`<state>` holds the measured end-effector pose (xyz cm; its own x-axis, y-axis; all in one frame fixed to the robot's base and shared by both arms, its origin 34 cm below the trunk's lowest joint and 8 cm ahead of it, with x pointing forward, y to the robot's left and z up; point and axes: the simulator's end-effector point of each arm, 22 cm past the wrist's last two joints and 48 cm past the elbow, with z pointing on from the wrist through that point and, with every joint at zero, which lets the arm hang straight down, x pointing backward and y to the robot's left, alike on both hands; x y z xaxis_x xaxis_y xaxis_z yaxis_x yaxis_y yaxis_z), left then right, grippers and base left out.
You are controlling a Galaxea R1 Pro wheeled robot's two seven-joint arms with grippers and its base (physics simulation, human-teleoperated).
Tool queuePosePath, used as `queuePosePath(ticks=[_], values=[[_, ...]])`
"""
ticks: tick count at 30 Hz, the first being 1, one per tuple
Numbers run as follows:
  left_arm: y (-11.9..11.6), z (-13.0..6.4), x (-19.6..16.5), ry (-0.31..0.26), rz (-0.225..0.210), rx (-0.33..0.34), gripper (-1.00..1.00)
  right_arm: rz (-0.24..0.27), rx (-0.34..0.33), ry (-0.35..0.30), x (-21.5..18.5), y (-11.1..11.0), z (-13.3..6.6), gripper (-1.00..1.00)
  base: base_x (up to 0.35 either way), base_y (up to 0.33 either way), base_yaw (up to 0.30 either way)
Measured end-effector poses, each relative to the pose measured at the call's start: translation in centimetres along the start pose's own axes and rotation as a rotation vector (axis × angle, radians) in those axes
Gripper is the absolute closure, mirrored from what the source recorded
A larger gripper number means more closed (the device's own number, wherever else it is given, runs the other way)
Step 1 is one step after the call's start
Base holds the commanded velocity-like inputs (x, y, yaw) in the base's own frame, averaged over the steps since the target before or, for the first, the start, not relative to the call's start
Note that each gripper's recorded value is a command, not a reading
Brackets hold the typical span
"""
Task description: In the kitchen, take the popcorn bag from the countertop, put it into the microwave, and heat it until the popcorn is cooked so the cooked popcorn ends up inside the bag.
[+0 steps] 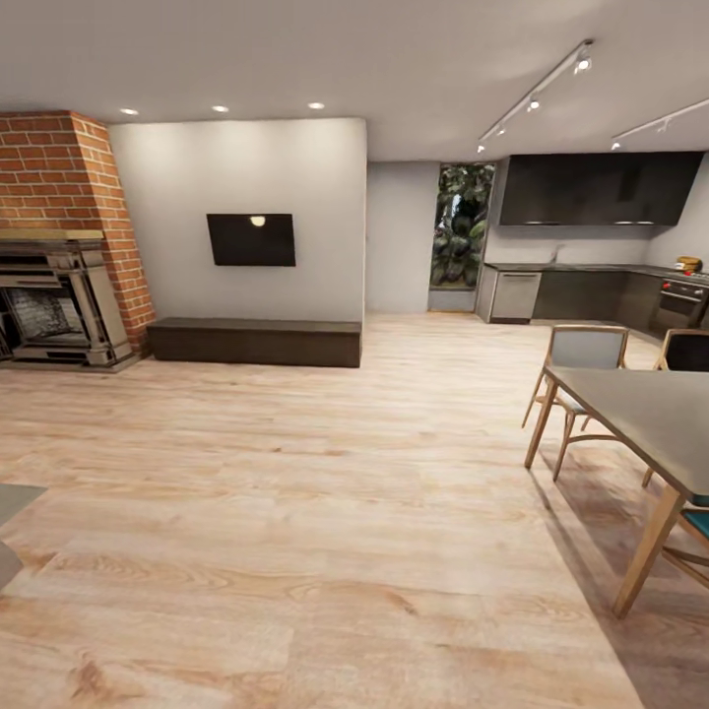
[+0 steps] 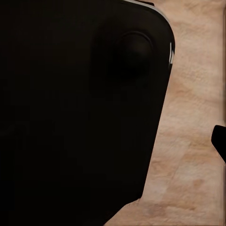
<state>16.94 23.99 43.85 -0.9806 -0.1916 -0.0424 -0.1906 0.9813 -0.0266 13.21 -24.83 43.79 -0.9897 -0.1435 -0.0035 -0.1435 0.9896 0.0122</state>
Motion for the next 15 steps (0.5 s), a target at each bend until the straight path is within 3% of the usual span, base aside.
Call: queuePosePath(ticks=[15], values=[[-0.03,0.00,-0.04,-0.002,0.000,0.000,-1.00,0.000,0.000,0.001,0.06,0.01,0.00,-1.00,0.326,0.000,0.000]])
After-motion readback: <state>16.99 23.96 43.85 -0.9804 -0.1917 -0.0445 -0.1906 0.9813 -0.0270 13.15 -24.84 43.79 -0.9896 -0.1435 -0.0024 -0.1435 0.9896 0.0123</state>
